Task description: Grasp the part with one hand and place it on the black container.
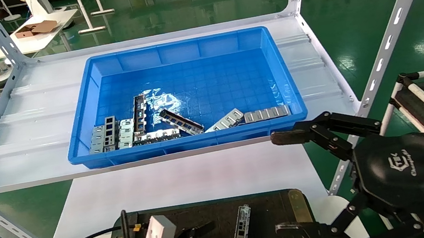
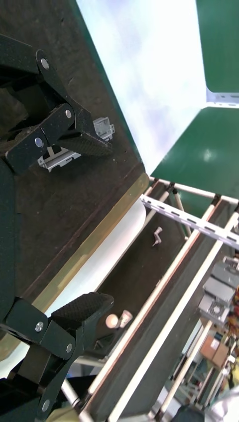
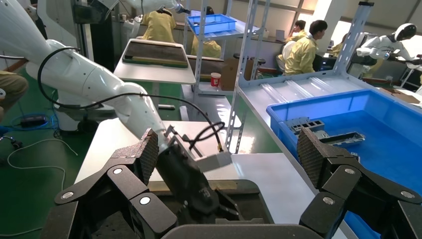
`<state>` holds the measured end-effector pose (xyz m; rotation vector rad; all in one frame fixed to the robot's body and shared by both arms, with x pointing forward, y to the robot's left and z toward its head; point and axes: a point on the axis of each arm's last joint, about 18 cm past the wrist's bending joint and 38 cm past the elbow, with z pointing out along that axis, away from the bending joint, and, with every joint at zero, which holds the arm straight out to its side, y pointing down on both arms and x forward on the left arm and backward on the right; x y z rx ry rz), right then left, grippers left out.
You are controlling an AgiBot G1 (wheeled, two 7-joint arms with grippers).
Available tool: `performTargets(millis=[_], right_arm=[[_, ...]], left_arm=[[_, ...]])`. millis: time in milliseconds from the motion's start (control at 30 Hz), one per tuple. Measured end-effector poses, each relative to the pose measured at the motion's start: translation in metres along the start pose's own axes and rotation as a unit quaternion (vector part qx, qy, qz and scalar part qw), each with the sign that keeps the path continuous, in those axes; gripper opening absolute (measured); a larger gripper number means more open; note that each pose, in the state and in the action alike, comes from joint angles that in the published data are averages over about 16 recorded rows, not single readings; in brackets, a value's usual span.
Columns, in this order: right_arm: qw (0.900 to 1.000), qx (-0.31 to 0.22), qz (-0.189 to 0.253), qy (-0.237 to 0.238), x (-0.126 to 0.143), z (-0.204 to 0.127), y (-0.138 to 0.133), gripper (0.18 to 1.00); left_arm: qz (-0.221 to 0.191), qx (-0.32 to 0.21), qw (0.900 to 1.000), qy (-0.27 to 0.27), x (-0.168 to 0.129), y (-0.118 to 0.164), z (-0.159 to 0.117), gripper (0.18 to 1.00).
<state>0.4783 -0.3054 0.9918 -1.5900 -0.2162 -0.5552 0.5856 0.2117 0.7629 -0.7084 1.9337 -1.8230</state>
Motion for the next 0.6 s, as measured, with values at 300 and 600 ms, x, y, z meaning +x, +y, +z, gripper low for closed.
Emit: performTargets(millis=[300, 600], right_arm=[[1.0, 0.0, 0.0, 0.0, 0.0, 0.0, 0.0, 1.001], [1.0, 0.0, 0.0, 0.0, 0.0, 0.0, 0.0, 1.001]], left_arm=[[0.038, -0.003, 0.9985, 0.038, -0.005, -0.009, -0.035, 1.001], [0.054, -0.005, 0.9972, 0.052, -0.009, -0.018, -0.053, 1.001]])
